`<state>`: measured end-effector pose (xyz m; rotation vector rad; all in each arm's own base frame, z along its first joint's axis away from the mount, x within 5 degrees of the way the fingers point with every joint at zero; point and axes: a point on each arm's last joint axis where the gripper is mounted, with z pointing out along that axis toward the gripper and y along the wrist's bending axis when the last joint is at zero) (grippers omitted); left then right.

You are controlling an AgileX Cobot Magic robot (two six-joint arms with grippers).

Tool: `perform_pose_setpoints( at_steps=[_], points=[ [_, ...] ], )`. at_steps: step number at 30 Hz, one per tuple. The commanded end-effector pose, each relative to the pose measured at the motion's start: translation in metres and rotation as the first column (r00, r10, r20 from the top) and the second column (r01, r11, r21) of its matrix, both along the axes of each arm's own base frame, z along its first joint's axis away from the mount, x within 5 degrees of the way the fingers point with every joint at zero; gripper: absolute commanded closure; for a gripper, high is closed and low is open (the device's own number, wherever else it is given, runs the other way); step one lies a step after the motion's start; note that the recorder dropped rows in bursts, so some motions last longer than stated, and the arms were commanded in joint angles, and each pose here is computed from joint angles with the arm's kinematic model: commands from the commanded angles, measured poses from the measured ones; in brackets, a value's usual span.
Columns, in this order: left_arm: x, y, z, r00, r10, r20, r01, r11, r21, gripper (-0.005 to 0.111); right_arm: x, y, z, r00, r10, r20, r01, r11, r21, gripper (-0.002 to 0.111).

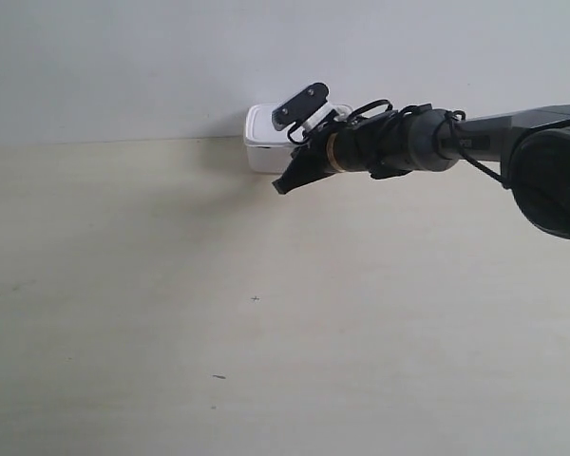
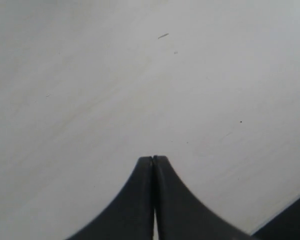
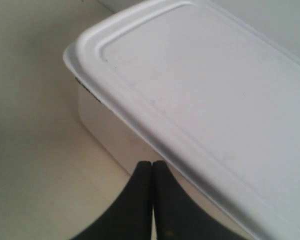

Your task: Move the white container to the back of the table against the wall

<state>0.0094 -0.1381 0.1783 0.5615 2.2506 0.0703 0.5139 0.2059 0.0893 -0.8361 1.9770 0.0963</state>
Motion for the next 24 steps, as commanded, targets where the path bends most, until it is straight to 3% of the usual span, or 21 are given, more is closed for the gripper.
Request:
perform_pose_setpoints(
  at_steps=[1, 17, 24],
  points=[
    [-0.0033, 0.0023, 0.0006, 1.0, -0.005, 0.004, 0.005, 1.0, -0.005, 0.107, 0.004, -0.0051, 0.004, 0.999, -0.027, 0.033, 0.028, 0.999, -0.031, 0.108],
    [-0.0038, 0.0026, 0.0003, 1.0, 0.012, -0.003, -0.012, 1.0, -0.021, 0.107, 0.0077, -0.0127, 0.0052, 0.993, -0.095, 0.072, 0.101, 0.992, -0.08, 0.108],
    [-0.0038, 0.0026, 0.0003, 1.0, 0.012, -0.003, -0.012, 1.0, -0.021, 0.107, 0.0047, -0.0065, 0.0042, 0.998, -0.034, 0.044, 0.036, 0.998, -0.05, 0.108]
  ],
)
